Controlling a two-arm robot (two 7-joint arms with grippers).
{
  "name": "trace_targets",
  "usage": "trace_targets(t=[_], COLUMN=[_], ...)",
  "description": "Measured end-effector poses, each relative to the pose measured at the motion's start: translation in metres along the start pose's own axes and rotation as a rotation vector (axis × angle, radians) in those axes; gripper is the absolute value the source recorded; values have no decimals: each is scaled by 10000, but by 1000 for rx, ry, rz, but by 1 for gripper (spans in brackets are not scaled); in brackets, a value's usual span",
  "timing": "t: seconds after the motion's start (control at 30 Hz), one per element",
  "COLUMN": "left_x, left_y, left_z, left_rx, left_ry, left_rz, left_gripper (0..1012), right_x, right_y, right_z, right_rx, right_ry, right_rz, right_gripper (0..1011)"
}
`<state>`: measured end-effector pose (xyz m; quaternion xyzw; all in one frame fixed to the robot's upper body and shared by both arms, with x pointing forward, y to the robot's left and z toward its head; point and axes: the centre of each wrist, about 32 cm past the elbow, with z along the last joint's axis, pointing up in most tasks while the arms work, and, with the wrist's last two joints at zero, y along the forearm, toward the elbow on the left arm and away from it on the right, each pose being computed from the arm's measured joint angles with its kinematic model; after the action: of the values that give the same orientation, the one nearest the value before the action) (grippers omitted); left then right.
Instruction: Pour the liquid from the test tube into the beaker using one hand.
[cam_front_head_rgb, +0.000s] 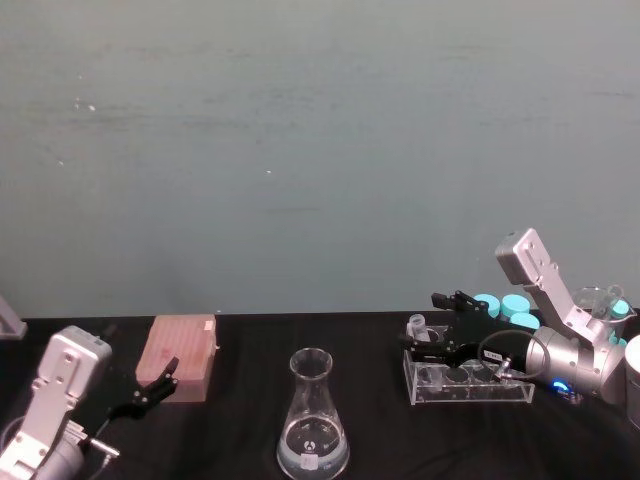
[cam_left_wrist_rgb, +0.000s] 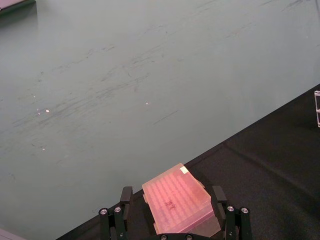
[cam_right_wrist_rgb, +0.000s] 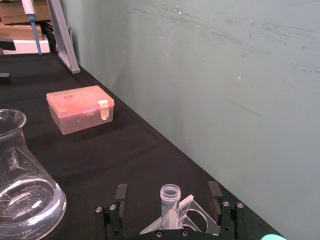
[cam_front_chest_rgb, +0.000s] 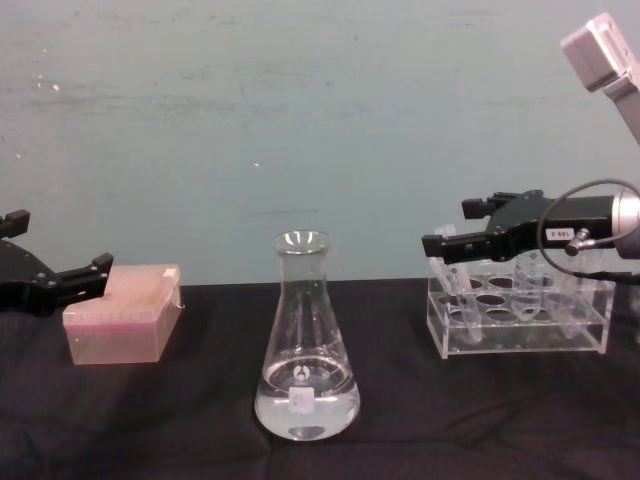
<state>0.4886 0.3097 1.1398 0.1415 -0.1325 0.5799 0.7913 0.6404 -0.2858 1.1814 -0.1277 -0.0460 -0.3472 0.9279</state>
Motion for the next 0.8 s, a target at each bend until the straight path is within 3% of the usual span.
trace_targets(t=[0.8], left_x=[0], left_y=[0], left_z=[0], left_rx=[0], left_ry=[0], left_rz=[0], left_gripper=[1000], right_x=[0], right_y=[0], right_z=[0], right_rx=[0], right_ry=[0], right_rz=[0], right_gripper=[1000])
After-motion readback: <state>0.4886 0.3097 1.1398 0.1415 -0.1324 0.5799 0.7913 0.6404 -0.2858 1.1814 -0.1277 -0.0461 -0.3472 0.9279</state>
